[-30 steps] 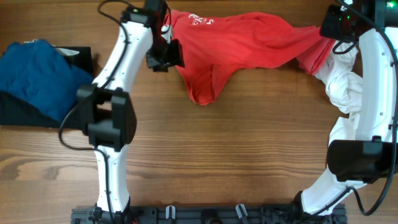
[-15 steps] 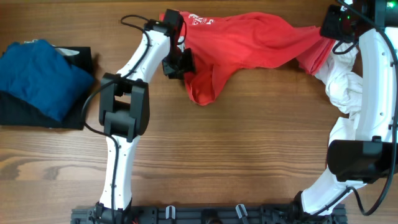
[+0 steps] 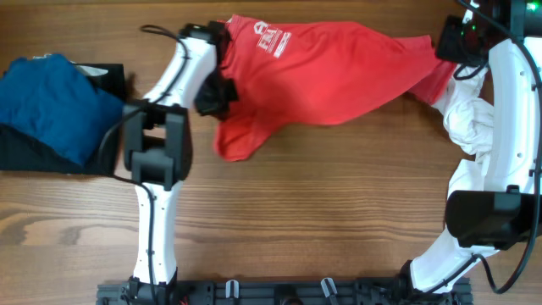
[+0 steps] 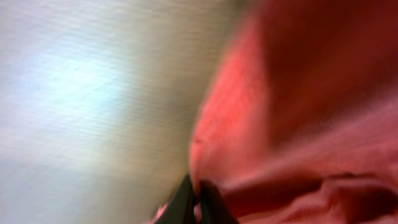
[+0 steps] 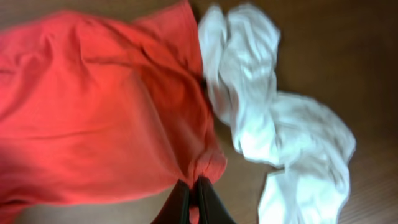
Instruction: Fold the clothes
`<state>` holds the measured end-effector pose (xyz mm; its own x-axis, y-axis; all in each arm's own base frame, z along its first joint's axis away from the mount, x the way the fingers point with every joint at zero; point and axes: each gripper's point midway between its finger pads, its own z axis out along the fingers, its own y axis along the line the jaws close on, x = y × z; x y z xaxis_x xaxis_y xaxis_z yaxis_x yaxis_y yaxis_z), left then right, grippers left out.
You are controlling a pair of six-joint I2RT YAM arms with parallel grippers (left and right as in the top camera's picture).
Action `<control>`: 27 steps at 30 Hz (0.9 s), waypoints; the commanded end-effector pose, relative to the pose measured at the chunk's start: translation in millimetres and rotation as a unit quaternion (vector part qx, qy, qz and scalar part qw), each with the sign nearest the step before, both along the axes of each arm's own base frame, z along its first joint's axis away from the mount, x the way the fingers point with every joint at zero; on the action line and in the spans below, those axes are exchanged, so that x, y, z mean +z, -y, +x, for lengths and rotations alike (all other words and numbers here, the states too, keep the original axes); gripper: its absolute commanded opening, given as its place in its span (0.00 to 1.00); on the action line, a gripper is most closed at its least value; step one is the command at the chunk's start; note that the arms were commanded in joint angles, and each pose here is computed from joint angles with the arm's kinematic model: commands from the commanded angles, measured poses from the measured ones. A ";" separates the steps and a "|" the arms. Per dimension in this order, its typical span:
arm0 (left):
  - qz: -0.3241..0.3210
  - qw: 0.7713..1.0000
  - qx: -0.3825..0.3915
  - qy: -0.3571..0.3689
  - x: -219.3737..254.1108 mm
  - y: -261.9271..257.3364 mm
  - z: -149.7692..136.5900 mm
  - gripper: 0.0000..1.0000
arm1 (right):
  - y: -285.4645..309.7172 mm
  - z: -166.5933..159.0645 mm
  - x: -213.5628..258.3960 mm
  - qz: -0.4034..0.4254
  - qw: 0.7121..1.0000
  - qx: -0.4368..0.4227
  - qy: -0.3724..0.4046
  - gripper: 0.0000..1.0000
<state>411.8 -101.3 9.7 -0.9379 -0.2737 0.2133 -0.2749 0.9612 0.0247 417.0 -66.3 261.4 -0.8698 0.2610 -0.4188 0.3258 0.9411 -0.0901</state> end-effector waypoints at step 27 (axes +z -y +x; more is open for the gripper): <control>0.026 0.994 0.060 -0.088 75.5 -89.7 -195.9 0.04 | -22.8 -153.6 -173.2 0.066 0.947 -0.025 -0.315 0.04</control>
<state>230.1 -20.8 76.6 -0.8445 -0.3484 0.4068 -0.3266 0.9369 0.1244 265.9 -39.2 72.2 -0.9143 0.2846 0.2881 0.2485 0.9560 -0.1556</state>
